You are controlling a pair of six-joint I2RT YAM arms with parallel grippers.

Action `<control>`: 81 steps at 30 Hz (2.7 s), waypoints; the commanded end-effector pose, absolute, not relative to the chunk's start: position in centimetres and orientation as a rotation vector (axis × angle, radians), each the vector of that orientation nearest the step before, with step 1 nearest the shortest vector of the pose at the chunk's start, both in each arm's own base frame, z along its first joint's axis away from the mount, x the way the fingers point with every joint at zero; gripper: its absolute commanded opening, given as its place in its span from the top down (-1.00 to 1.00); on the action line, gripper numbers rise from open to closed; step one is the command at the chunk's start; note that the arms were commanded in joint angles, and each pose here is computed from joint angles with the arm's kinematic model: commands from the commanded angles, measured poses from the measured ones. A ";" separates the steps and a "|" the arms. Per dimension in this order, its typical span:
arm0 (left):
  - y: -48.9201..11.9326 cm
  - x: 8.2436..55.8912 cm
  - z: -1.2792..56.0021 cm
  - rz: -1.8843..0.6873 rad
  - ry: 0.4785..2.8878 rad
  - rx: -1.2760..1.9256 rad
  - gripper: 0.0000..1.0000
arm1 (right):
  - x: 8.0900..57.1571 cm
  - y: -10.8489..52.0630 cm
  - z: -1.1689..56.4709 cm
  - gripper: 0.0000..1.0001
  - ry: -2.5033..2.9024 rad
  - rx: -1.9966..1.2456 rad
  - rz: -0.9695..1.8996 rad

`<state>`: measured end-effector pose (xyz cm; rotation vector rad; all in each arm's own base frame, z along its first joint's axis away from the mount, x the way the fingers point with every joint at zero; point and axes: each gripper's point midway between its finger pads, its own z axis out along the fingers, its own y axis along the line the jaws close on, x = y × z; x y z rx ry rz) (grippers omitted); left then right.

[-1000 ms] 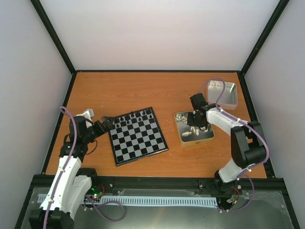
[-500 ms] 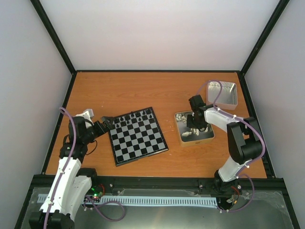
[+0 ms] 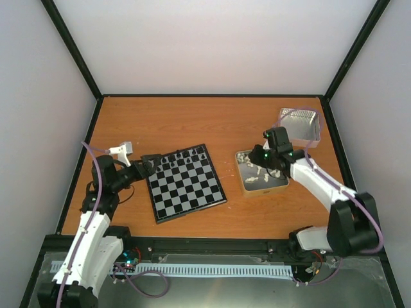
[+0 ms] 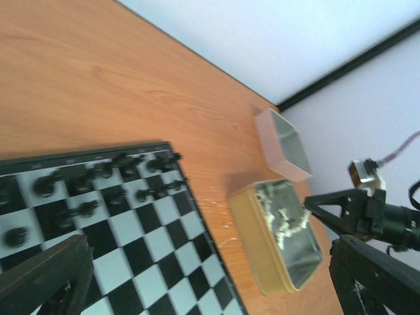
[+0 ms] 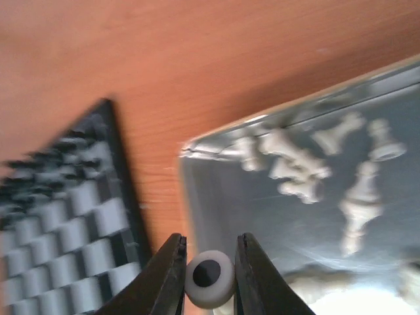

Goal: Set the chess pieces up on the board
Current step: Pick up the chess piece from the storage box, then place the chess piece on the chessboard.

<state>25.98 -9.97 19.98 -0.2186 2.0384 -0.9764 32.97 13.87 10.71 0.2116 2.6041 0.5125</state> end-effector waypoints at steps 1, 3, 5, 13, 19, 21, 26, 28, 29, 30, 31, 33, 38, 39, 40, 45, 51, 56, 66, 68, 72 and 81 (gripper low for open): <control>-14.2 25.7 23.8 -1.172 1.886 -0.022 -0.99 | 32.4 18.9 16.0 0.69 2.350 0.437 1.105; -16.8 25.4 24.2 -1.219 1.874 0.041 -0.99 | 32.2 20.3 18.0 0.69 2.248 0.512 1.245; -19.2 25.4 24.1 -1.243 1.875 0.087 -0.97 | 31.8 22.0 19.3 0.69 2.193 0.540 1.347; -25.7 25.5 24.0 -1.275 1.832 0.170 -0.75 | 30.6 27.8 22.0 0.68 2.082 0.685 1.707; -26.6 25.8 25.4 -1.329 1.736 0.171 -0.45 | 29.3 30.8 22.7 0.69 2.071 0.755 1.927; -26.7 26.1 25.6 -1.324 1.729 0.167 -0.34 | 29.0 31.6 23.1 0.68 2.065 0.765 1.986; -26.3 26.5 25.3 -1.312 1.723 0.119 -0.13 | 28.7 33.0 23.4 0.69 2.053 0.783 2.087; -26.2 26.6 25.2 -1.303 1.722 0.108 -0.06 | 28.6 33.3 23.5 0.69 2.050 0.781 2.113; -26.1 26.6 25.3 -1.301 1.715 0.108 0.00 | 28.6 33.4 23.5 0.69 2.044 0.783 2.124; -26.0 26.7 25.3 -1.293 1.715 0.103 0.05 | 28.6 33.4 23.4 0.69 2.039 0.793 2.138; -25.9 26.7 25.1 -1.286 1.724 0.095 0.07 | 28.6 33.4 23.5 0.69 2.034 0.796 2.150; -25.8 26.9 24.5 -1.272 1.753 0.082 0.05 | 28.6 33.5 23.5 0.69 2.023 0.797 2.170; -26.0 26.4 24.0 -1.315 1.768 0.075 0.10 | 28.6 33.8 23.4 0.69 2.018 0.801 2.205; -26.1 26.3 24.1 -1.322 1.768 0.076 0.15 | 28.5 33.9 23.3 0.69 2.018 0.803 2.211; -26.1 26.3 24.1 -1.328 1.771 0.076 0.19 | 28.6 33.8 23.3 0.69 2.008 0.807 2.216; -26.0 26.0 23.8 -1.344 1.781 0.064 0.40 | 28.7 34.0 23.2 0.69 2.005 0.808 2.226; -25.5 26.5 24.1 -1.293 1.784 0.039 0.76 | 28.4 34.1 22.6 0.70 2.030 0.800 2.222; -25.2 26.8 24.6 -1.240 1.790 0.048 0.90 | 28.2 34.1 22.0 0.69 2.060 0.792 2.190; -22.8 24.4 20.9 -0.974 2.189 0.101 0.96 | 28.0 32.4 17.4 -0.31 2.291 0.607 1.806; -21.2 22.3 19.0 -0.881 2.356 0.119 0.95 | 28.1 31.4 16.3 -0.33 2.352 0.502 1.619; -18.8 19.1 17.6 -0.750 2.579 0.143 0.95 | 28.6 28.7 15.4 -0.33 2.428 0.362 1.246; -17.6 16.9 14.3 -0.562 2.867 0.245 0.99 | 28.8 23.0 15.6 -0.32 2.393 0.330 0.841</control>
